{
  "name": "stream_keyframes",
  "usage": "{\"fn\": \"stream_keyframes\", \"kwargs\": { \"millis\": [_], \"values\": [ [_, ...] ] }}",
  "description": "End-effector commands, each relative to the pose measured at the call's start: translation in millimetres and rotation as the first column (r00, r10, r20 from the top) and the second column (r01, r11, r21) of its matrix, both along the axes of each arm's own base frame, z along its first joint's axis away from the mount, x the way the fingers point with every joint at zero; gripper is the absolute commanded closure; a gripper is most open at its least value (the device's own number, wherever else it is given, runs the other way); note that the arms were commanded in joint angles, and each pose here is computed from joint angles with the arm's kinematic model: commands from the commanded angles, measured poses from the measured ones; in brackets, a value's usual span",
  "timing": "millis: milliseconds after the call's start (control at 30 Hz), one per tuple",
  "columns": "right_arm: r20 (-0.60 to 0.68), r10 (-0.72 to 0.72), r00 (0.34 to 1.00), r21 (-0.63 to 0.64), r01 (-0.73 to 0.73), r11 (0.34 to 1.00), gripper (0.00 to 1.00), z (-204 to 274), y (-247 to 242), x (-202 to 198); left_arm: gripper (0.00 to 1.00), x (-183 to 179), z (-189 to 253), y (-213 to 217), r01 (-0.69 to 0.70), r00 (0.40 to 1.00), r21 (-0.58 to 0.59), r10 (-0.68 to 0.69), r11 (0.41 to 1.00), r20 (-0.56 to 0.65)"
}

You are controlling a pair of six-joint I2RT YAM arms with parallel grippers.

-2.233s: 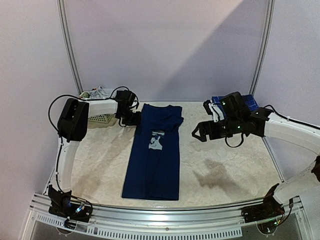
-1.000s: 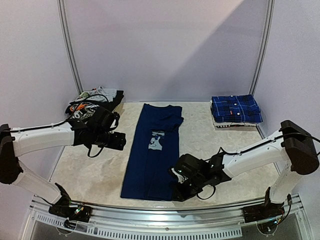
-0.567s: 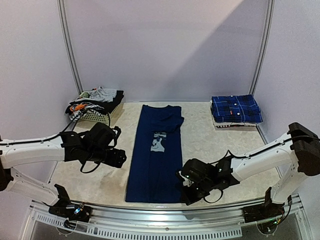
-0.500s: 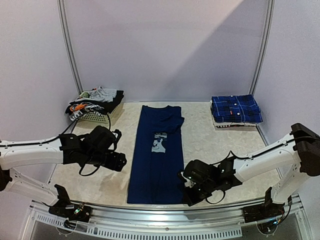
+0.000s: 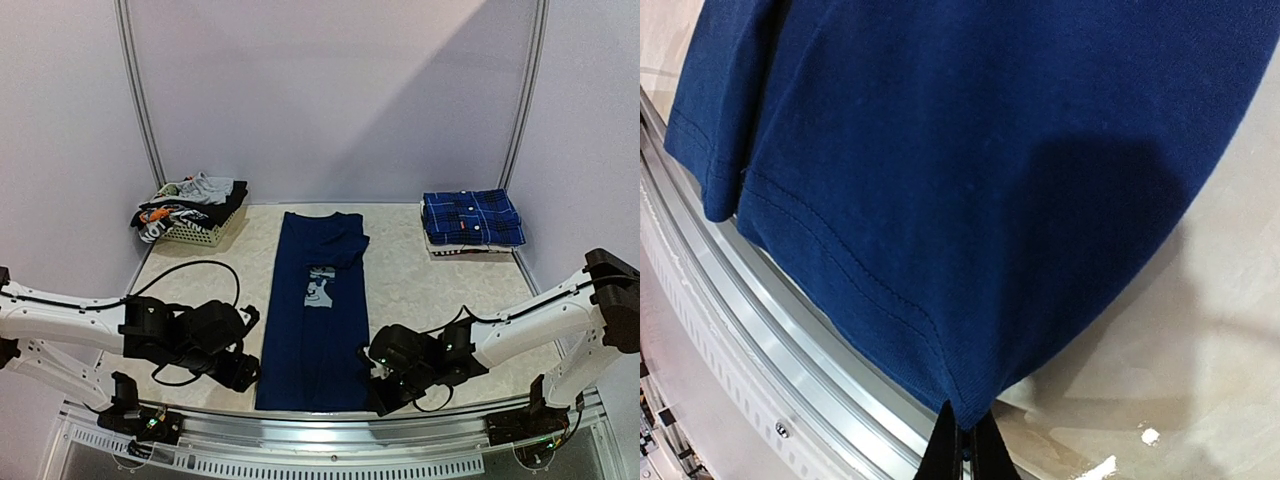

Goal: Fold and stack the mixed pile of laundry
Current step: Rotate the rectangle-folded T-shirt at the center of the board, then pick up the rectangle-folded T-shirt from the center of the board.

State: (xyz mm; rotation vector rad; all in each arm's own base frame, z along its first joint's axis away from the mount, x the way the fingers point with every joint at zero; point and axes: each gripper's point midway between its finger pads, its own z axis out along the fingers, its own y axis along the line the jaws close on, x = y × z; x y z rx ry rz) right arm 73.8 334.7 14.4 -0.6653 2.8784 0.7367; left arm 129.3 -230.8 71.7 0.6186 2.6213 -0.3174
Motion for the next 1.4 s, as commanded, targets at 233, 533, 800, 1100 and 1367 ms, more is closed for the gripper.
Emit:
{"fn": "stream_keyframes", "kwargs": {
  "millis": [233, 533, 800, 1100, 1367],
  "values": [
    [-0.045, 0.011, 0.999, -0.132, -0.017, 0.991, 1.00, -33, -29, -19, 0.34, -43, -37, -16, 0.037, 0.994, -0.004, -0.037, 0.999, -0.102],
    [-0.044, 0.013, 0.999, -0.145, -0.019, 0.989, 1.00, -36, -31, -22, 0.49, -49, -49, -27, 0.050, 0.993, 0.021, -0.047, 0.999, -0.112],
    [-0.040, 0.012, 0.999, -0.147, -0.018, 0.989, 1.00, -36, -33, -22, 0.49, -50, -49, -18, 0.022, 0.994, 0.058, -0.016, 0.998, -0.105],
    [-0.042, 0.013, 0.999, -0.151, -0.019, 0.988, 1.00, -39, -34, -22, 0.64, -53, -58, -22, 0.024, 0.992, 0.032, -0.020, 0.999, -0.123],
    [-0.035, 0.006, 0.999, -0.159, -0.011, 0.987, 1.00, -38, -37, -21, 0.75, -60, -64, -19, 0.021, 0.988, 0.053, -0.012, 0.998, -0.152]
  ]
}}
